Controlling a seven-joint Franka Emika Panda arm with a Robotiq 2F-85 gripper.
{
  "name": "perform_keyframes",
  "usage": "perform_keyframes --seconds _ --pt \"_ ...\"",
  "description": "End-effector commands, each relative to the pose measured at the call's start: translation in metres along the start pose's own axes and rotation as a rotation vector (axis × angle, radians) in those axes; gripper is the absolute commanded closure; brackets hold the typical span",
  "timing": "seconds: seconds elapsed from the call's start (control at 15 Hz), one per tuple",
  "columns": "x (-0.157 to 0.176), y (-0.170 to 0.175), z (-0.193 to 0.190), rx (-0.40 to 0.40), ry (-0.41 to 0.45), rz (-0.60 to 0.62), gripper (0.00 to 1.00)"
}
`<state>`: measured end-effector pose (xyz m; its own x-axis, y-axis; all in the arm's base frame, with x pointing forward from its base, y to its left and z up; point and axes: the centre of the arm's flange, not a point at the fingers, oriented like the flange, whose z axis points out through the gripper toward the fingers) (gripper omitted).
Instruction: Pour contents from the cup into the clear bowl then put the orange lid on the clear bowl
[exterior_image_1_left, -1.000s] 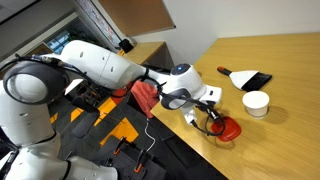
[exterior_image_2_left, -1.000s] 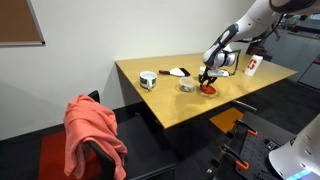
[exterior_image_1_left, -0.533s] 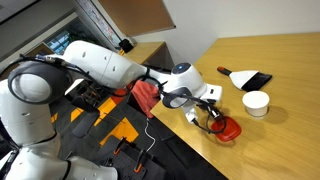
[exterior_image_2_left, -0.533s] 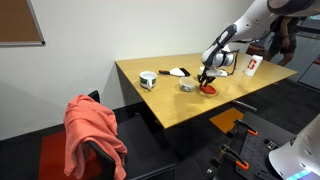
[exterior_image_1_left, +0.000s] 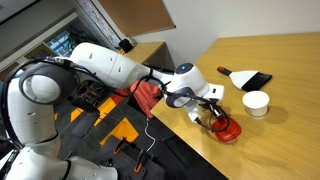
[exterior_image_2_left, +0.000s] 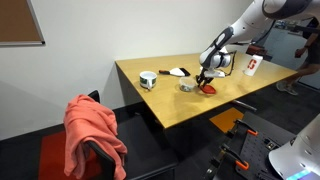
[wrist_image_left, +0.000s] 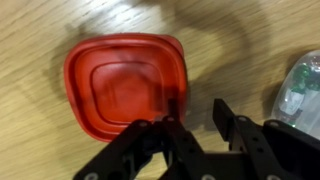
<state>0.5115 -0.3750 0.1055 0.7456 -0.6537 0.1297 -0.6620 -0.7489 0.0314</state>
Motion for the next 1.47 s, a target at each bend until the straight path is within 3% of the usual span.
perform_keyframes --seconds 0.0,0.07,0.13,0.27,0.67,1.4 --pt "0.009 -0.003 0.006 0.0 -0.015 0.008 0.6" --pt "0.009 -0.002 0.008 0.0 -0.017 0.008 0.82" --pt "0.009 -0.002 0.009 -0.001 -0.018 0.009 0.84" --pt "0.01 -0.001 0.011 -0.001 -0.02 0.01 0.99" --pt "0.006 0.003 -0.002 -0.012 -0.011 0.022 0.98" --pt "-0.036 -0.002 -0.106 -0.008 0.039 0.153 0.98"
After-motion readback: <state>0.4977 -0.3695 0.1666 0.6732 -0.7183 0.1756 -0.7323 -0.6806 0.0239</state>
